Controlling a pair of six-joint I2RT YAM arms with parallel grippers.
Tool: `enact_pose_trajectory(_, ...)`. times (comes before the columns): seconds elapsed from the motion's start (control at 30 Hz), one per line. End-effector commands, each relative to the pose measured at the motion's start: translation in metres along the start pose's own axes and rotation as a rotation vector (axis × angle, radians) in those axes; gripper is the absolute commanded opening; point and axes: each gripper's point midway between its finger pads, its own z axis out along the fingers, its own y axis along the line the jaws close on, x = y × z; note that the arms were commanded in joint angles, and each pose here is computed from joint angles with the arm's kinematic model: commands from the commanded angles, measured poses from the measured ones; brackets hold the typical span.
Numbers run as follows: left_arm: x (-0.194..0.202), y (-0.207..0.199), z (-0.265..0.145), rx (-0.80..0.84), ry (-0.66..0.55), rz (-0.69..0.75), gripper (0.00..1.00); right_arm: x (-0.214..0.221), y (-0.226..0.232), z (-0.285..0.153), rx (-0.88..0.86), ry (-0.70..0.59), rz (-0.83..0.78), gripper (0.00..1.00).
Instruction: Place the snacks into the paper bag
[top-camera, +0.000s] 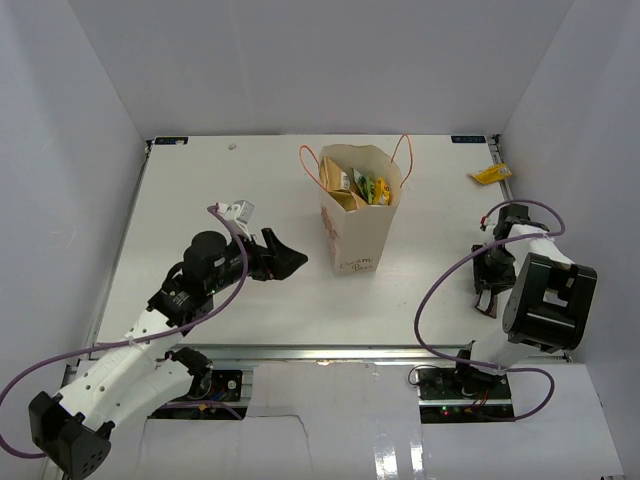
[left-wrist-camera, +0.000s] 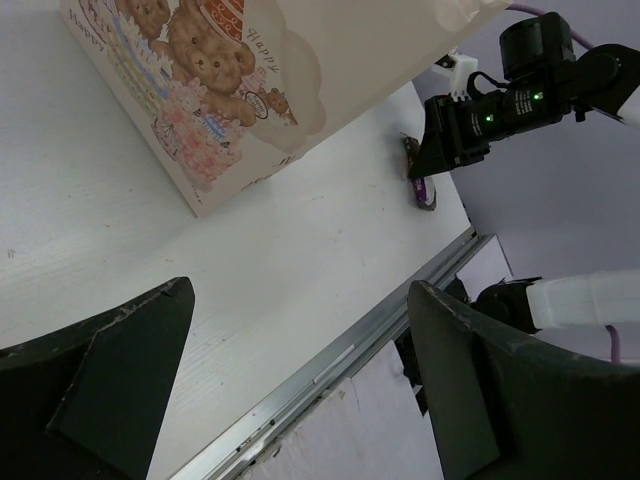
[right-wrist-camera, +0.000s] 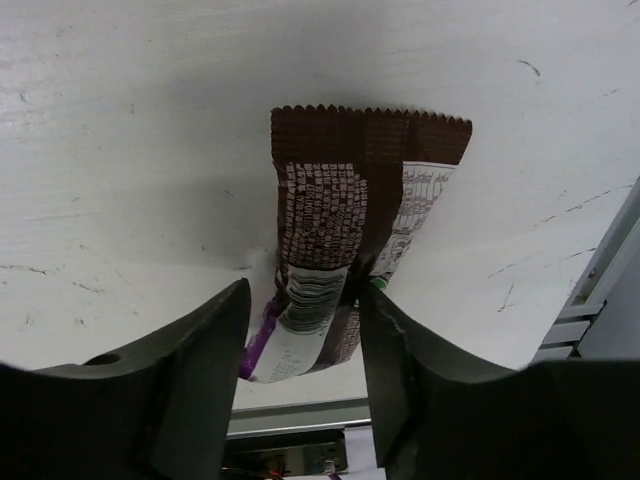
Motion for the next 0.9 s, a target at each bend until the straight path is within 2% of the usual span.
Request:
enact_pose_trajectory(0.0, -0.013, -0.020, -0.007, 0.073, -0.042, -0.018, 0.98, -0.008, 0.005, -0.002, -0.071, -0.051, 0.004, 0.51)
enact_pose_trajectory(0.03, -0.013, -0.020, -0.007, 0.078, -0.042, -0.023, 0.98, -0.006, 0.006, -0.001, -0.081, -0.048, -0.006, 0.49)
enact_pose_trajectory(0.17, -0.008, -0.026, -0.003, 0.119, -0.022, -0.056, 0.98, -0.007, 0.013, -0.003, -0.139, -0.083, -0.040, 0.28)
enact_pose_trajectory(0.23, -0.005, -0.029, 0.002, 0.143, -0.001, -0.080, 0.98, -0.014, 0.018, -0.010, -0.174, -0.131, -0.091, 0.19)
enact_pose_trajectory(0.3, -0.006, -0.036, 0.004, 0.178, 0.010, -0.100, 0.98, -0.022, 0.024, -0.021, -0.214, -0.199, -0.144, 0.13)
enact_pose_trajectory(0.43, -0.007, -0.046, 0.011, 0.229, 0.026, -0.130, 0.98, -0.035, 0.047, -0.058, -0.335, -0.388, -0.363, 0.10)
enact_pose_trajectory(0.47, -0.008, -0.048, 0.013, 0.242, 0.024, -0.133, 0.98, -0.042, 0.062, -0.079, -0.398, -0.496, -0.485, 0.09)
enact_pose_trajectory(0.5, -0.009, -0.050, 0.014, 0.251, 0.027, -0.137, 0.98, -0.036, 0.071, -0.088, -0.442, -0.517, -0.538, 0.08)
enact_pose_trajectory(0.57, -0.009, -0.055, 0.017, 0.272, 0.035, -0.152, 0.98, -0.040, 0.090, -0.118, -0.522, -0.658, -0.661, 0.09)
enact_pose_trajectory(0.63, -0.009, -0.059, 0.018, 0.291, 0.047, -0.166, 0.98, -0.029, 0.106, -0.133, -0.606, -0.698, -0.720, 0.10)
enact_pose_trajectory(0.67, -0.009, -0.061, 0.020, 0.299, 0.050, -0.169, 0.98, -0.029, 0.115, -0.149, -0.644, -0.778, -0.812, 0.11)
enact_pose_trajectory(0.87, -0.008, -0.074, 0.034, 0.317, 0.100, -0.189, 0.98, 0.004, 0.149, -0.186, -0.799, -0.865, -1.040, 0.13)
